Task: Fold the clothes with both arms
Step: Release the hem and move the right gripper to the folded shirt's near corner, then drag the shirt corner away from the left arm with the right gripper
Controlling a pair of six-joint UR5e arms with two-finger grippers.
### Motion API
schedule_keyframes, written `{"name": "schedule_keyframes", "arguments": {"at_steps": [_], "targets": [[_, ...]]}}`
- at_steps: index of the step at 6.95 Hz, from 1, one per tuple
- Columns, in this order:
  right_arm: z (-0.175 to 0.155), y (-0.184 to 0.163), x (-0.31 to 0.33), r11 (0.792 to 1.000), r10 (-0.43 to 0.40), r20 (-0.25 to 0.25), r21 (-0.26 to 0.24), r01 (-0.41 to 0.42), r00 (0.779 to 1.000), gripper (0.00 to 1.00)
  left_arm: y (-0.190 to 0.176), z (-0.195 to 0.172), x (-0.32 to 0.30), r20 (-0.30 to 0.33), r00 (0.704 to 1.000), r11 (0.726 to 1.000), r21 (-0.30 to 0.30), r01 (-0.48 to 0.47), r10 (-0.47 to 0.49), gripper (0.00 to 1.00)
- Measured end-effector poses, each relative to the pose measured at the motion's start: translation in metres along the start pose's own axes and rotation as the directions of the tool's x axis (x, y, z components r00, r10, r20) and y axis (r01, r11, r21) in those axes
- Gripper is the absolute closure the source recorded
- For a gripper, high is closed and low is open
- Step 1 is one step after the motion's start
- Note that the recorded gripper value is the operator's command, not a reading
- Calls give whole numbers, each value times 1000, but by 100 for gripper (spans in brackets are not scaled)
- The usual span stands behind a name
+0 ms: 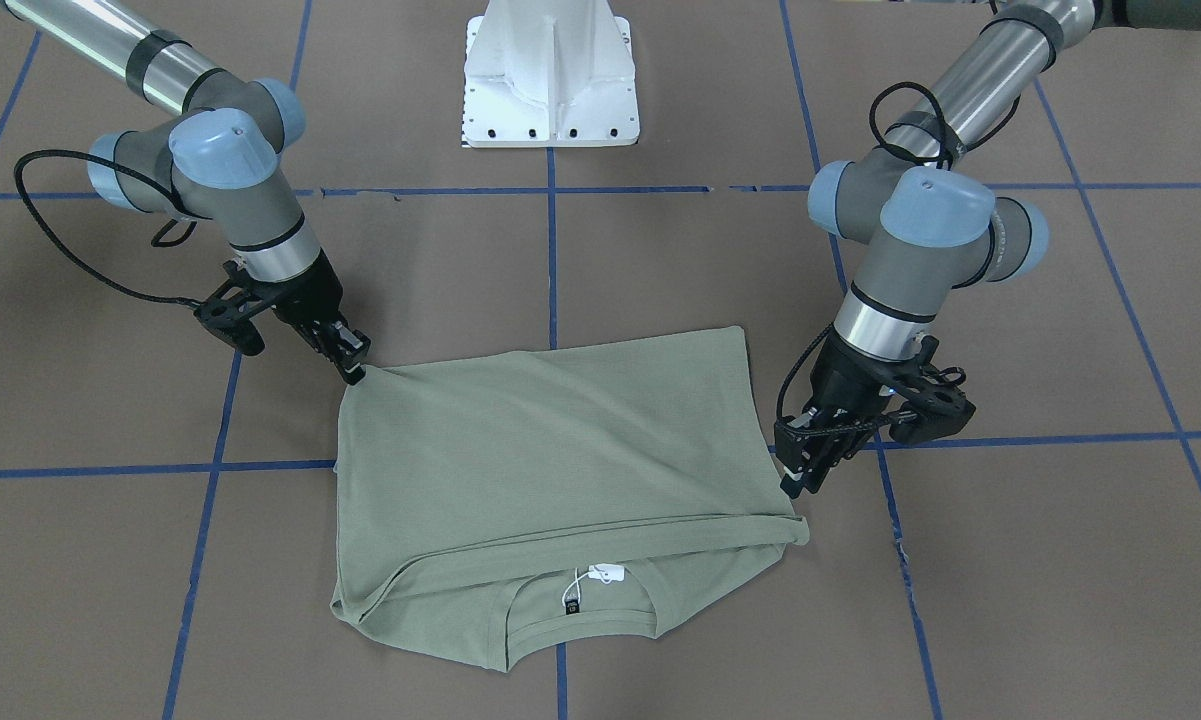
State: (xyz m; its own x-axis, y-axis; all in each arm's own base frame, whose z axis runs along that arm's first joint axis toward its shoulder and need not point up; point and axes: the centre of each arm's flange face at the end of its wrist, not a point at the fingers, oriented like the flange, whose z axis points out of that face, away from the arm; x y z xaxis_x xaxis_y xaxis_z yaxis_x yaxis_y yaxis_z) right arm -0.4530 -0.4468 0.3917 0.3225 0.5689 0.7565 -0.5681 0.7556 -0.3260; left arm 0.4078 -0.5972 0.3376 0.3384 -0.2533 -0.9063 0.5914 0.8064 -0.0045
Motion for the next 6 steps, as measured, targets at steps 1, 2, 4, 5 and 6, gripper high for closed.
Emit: {"name": "schedule_keyframes", "arguments": {"at_steps": [1, 2, 4, 5, 6], "targets": [[-8, -3, 8, 1000, 0, 2, 0, 0, 1000, 100, 0, 0, 0, 0, 1000, 1000, 0, 0, 0, 64], [-20, -7, 26, 1000, -1, -3, 3, 1, 1000, 100, 0, 0, 0, 0, 1000, 1000, 0, 1, -1, 64], [-70, -8, 80, 1000, -7, -14, -6, 6, 1000, 100, 0, -5, 3, -10, 1000, 1000, -2, 0, 0, 65], [-103, 5, 110, 999, -18, -31, -40, 17, 999, 100, 1, -11, 6, -21, 1000, 1000, -6, -2, 2, 64], [-136, 24, 135, 994, -25, -60, -108, 19, 998, 100, 6, -19, 8, -38, 999, 1000, -26, -4, 3, 62]]}}
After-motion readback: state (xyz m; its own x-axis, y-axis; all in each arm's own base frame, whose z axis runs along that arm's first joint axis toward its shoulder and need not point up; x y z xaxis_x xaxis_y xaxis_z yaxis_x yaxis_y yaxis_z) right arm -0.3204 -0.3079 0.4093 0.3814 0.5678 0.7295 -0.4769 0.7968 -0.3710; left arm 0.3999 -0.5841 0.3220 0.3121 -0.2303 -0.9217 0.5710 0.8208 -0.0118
